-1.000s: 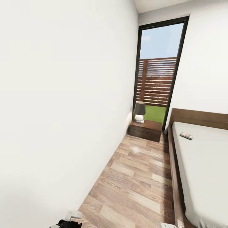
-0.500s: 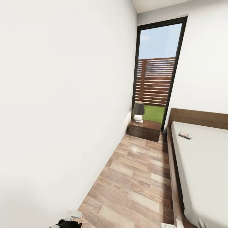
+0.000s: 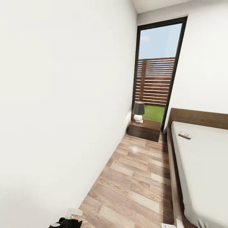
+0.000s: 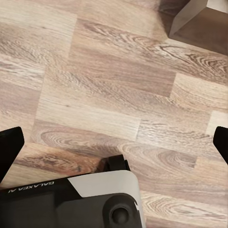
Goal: In the bedroom, move the book from the bed onto either nightstand, and place the two sandals side by side next to the bed.
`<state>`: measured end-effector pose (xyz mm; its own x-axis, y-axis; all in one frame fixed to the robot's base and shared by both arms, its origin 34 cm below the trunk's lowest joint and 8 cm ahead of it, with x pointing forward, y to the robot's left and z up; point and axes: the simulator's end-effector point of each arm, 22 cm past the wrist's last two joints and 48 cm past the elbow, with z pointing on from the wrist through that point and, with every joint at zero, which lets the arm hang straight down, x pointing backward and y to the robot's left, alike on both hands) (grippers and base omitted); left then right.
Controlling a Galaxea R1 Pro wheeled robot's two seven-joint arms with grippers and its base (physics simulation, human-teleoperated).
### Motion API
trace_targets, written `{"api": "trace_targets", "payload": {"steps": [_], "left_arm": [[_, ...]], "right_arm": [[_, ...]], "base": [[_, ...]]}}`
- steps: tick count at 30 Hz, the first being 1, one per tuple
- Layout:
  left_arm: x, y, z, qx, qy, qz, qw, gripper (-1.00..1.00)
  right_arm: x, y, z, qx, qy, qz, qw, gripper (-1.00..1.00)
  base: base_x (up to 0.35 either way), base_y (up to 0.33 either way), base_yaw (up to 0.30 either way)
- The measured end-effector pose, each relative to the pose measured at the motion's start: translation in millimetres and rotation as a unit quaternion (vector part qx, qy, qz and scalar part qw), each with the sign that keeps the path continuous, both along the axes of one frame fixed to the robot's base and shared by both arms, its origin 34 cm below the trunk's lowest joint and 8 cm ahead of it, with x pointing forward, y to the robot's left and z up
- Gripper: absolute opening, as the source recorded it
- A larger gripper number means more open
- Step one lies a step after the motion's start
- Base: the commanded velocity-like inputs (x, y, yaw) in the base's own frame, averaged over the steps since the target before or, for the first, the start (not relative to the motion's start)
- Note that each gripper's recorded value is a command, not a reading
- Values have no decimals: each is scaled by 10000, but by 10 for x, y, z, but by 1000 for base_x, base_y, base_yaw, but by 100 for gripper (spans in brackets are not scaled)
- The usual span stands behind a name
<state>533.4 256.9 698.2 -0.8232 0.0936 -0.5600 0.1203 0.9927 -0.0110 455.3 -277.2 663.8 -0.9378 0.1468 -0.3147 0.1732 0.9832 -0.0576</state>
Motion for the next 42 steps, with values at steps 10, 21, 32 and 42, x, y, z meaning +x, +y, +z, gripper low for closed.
{"api": "trace_targets", "payload": {"steps": [10,21,32,42], "left_arm": [[0,0,0,0,0,0,10000,100],[0,0,0,0,0,0,10000,100],[103,-101,66,-40,-97,-30,9999,100],[188,-209,125,-94,-183,-66,9998,100]], "right_arm": [[0,0,0,0,0,0,10000,100],[0,0,0,0,0,0,10000,100],[-49,14,-22,25,33,-22,10000,100],[-96,20,-42,45,60,-51,10000,100]], "base": [[0,0,0],[0,0,0],[0,0,0],[0,0,0]]}}
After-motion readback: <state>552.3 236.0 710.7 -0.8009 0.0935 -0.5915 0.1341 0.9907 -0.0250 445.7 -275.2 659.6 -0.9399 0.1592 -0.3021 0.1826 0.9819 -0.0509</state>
